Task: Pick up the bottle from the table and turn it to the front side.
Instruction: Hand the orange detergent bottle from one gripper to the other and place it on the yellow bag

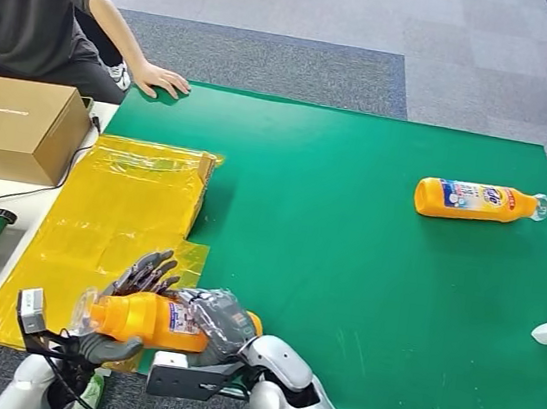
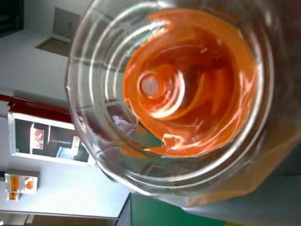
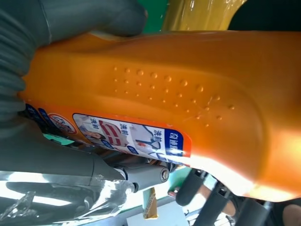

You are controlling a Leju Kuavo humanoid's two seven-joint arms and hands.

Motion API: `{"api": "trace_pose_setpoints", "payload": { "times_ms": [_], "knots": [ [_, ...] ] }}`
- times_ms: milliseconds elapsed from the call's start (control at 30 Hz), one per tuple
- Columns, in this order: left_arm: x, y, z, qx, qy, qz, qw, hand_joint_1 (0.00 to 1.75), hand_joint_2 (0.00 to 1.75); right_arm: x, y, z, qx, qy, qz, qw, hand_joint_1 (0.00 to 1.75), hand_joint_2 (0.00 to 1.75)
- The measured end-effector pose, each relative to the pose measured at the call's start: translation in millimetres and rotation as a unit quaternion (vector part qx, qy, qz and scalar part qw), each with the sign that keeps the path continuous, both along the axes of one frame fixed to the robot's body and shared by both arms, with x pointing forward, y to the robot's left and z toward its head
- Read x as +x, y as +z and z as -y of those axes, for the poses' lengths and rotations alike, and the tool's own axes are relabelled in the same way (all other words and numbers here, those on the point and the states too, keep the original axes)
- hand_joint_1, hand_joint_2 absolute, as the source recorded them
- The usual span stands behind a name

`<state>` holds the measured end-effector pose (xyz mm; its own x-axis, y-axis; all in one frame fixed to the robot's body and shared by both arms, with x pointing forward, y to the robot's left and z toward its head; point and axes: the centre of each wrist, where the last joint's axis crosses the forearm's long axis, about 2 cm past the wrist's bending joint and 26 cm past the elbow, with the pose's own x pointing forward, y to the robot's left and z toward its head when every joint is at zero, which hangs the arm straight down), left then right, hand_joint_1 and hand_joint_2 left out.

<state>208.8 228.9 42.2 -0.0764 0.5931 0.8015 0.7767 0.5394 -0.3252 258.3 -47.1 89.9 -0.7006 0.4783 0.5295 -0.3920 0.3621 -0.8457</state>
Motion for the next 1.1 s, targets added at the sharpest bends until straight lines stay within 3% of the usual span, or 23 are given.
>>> {"api": "trace_pose_setpoints", "payload": {
  "times_ms": [167, 267, 300, 533, 767, 933, 1100],
  "knots": [
    [-0.5, -1.5, -3, 0.020, 0.008, 0.001, 1.000, 1.75, 1.75, 0, -4, 1, -0.004, -0.005, -0.008, 1.000, 1.08, 1.75],
    [-0.7, -1.9, -3, 0.026, 0.010, 0.002, 1.000, 1.75, 1.75, 0, -6, 1, -0.005, -0.005, -0.010, 1.000, 0.19, 1.75],
    [-0.6, -1.9, -3, 0.028, 0.010, 0.002, 1.000, 1.75, 1.75, 0, -6, 1, -0.006, -0.005, -0.010, 1.000, 0.00, 1.75],
    [2.8, 4.8, -1, 0.089, 0.077, 0.032, 0.993, 1.75, 1.75, 0, -7, 2, -0.012, -0.023, -0.004, 1.000, 0.00, 1.75],
    [3.6, 40.0, 4, 0.145, 0.224, 0.114, 0.957, 1.75, 1.75, 0, -4, 17, 0.011, -0.095, 0.002, 0.995, 0.00, 1.75],
    [2.6, 70.5, -9, 0.190, 0.344, 0.184, 0.901, 1.75, 1.75, -5, 2, 42, 0.051, -0.165, 0.004, 0.985, 0.00, 1.75],
    [-0.7, 91.5, -20, 0.266, 0.423, 0.239, 0.833, 1.75, 1.75, -8, 12, 75, 0.079, -0.229, 0.018, 0.970, 0.00, 1.75]
  ]
}}
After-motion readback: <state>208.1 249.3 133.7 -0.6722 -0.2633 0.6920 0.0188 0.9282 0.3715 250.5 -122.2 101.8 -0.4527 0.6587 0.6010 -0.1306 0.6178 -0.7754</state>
